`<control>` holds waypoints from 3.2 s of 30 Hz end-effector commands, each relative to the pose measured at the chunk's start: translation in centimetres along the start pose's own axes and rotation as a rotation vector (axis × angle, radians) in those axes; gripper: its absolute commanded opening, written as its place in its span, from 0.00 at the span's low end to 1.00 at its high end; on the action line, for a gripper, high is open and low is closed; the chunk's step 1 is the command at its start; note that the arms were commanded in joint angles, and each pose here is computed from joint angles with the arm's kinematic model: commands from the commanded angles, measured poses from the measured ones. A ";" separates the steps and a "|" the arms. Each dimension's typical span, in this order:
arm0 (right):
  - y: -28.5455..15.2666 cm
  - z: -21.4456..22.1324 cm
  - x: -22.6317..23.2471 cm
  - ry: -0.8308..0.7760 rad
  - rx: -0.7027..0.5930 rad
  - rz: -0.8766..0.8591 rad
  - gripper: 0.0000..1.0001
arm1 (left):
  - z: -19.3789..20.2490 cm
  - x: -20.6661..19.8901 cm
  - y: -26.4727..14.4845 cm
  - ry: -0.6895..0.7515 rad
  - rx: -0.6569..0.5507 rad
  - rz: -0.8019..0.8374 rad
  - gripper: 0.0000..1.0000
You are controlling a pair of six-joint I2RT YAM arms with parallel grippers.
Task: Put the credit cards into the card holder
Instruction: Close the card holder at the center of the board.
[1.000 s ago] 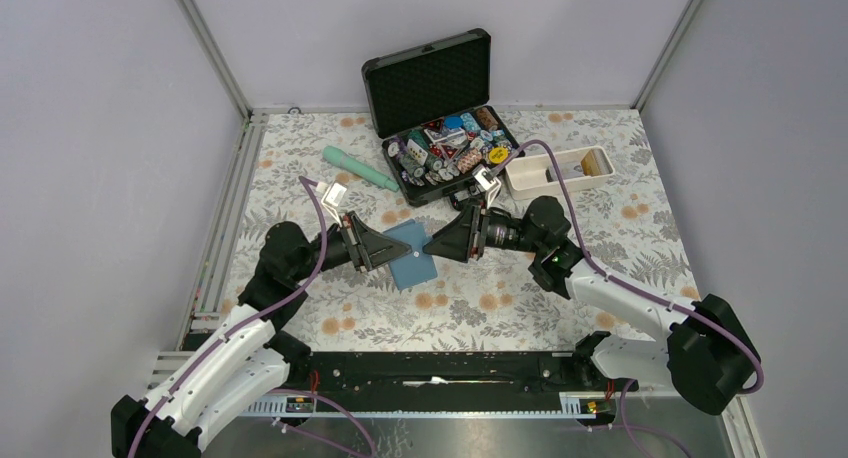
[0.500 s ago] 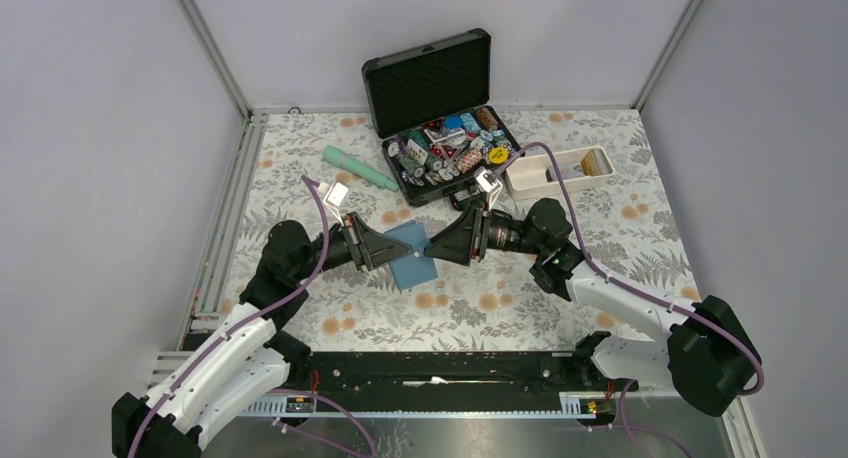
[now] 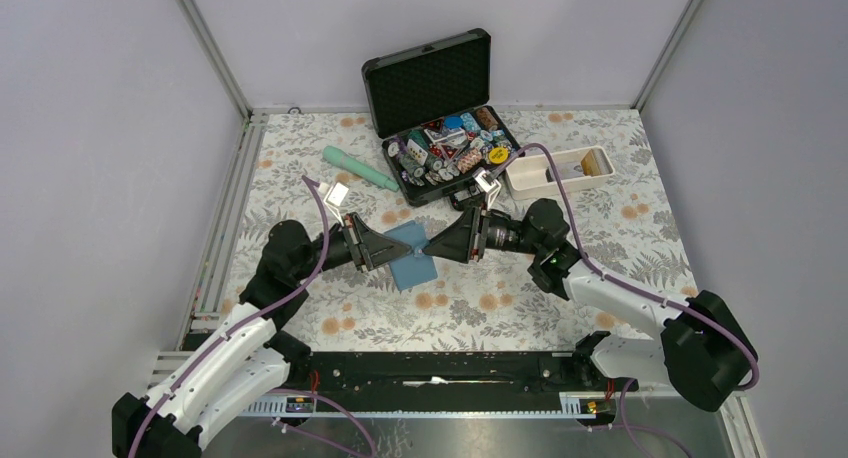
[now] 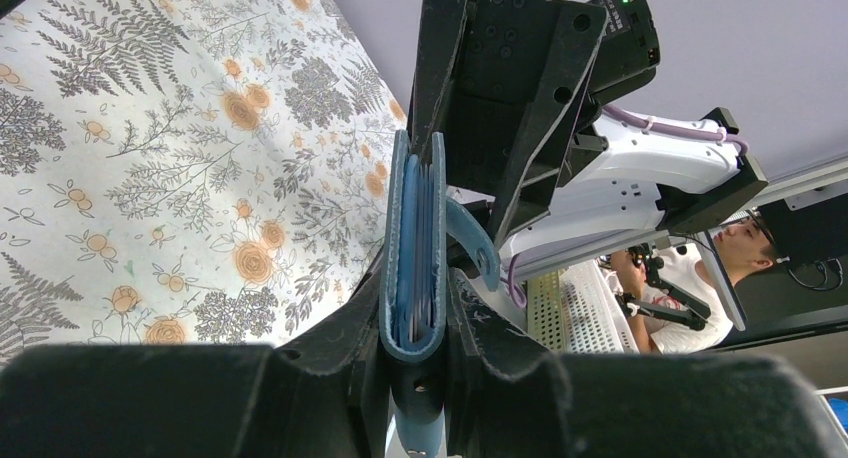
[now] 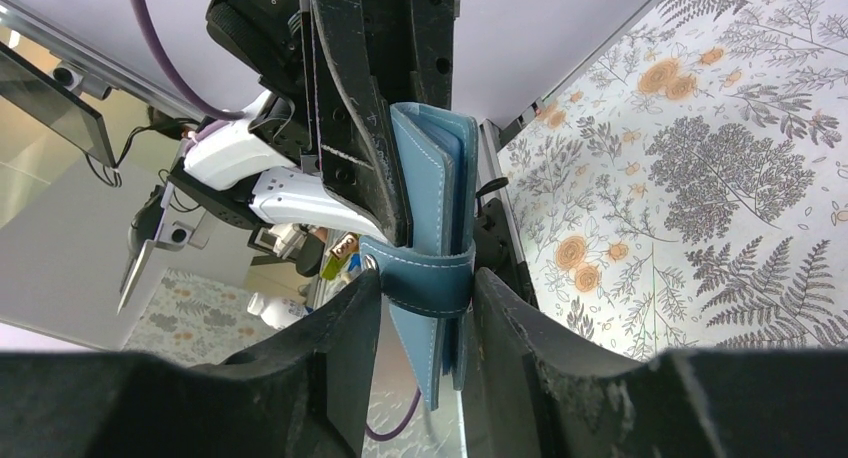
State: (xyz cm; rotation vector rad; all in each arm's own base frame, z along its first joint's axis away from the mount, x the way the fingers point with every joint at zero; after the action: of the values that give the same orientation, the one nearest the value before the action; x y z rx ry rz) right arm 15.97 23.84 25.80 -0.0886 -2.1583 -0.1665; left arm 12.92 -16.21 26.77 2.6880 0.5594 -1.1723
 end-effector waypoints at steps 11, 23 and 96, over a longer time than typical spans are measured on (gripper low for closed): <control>0.5 -0.2 0.1 -0.010 0.071 -0.060 0.36 | -1.4 -0.9 0.2 0.042 -0.029 0.009 0.00; 0.9 -0.6 0.2 0.003 0.060 -0.058 0.45 | -1.2 -0.8 0.2 0.044 -0.010 0.016 0.00; 1.3 -1.0 0.3 0.040 0.049 -0.058 0.50 | -0.9 -1.0 0.0 0.049 0.011 0.052 0.00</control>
State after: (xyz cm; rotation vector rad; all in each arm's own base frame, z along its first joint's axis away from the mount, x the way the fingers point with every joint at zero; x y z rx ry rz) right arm 16.84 25.02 25.01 -0.0275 -2.0665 -0.0759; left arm 13.01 -16.28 25.89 2.7181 0.5635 -1.2339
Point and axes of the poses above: each gripper's point midway between its finger pads, its own y axis out along the fingers, its own x axis along the line the jaws close on, z = x × y, the point moved 9 cm from there along -y, back along the fingers, and after that the axes turned 7 degrees about y, right-handed, at the moved point
